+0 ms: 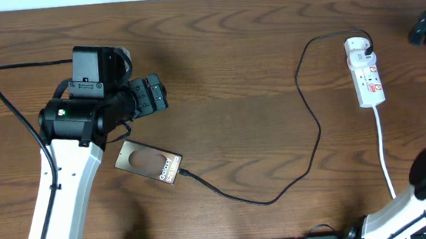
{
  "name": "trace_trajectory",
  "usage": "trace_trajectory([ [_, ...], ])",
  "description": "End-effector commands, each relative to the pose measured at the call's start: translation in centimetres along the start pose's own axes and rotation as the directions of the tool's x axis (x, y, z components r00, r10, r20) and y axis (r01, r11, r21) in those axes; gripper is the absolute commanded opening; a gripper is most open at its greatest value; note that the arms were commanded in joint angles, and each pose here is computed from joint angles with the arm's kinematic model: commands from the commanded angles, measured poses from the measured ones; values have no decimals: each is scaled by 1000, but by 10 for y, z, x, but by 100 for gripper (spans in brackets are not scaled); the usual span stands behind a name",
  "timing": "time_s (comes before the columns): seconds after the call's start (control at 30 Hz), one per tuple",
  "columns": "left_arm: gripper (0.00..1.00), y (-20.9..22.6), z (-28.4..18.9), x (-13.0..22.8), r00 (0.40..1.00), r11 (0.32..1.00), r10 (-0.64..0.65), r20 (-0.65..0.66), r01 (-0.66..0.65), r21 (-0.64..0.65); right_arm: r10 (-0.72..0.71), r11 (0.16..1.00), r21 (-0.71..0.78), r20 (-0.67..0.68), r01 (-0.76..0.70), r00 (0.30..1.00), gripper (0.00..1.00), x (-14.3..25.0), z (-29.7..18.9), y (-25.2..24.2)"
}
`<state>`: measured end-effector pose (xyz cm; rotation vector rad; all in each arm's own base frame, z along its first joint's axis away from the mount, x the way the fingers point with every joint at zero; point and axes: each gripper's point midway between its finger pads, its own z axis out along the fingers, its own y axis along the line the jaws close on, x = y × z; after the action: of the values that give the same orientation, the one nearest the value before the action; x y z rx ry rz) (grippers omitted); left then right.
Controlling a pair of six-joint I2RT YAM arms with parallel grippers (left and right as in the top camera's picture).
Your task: Plug charger to phone and switch on socket
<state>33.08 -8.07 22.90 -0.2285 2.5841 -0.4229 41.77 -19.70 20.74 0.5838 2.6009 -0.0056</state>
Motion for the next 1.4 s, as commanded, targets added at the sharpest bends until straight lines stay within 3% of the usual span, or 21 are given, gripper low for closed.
trace_trajectory([
  [0.0, 95, 1, -4, -3, 1000, 1000, 15, 13, -14, -10, -146, 970, -204, -73, 129, 987, 99, 16, 41, 27],
  [0.1, 95, 2, -3, -1, 1000, 1000, 14, 7, -14, -13, -217, 927, -327, -77, 181, 973, 99, 23, 61, 44],
  [0.53, 95, 2, -1, -1, 1000, 1000, 12, 0, -12, -15, -206, 876, -476, -210, 84, 956, 99, 56, 131, 65],
  [0.93, 95, 3, -1, 0, 1000, 1000, 12, -1, -12, -16, -277, 857, -498, -234, 130, 932, 99, 71, 150, 97],
  [1.37, 95, 3, 0, 2, 1000, 1000, 11, -8, -11, -19, -288, 868, -478, -255, 139, 923, 99, 75, 151, 98],
])
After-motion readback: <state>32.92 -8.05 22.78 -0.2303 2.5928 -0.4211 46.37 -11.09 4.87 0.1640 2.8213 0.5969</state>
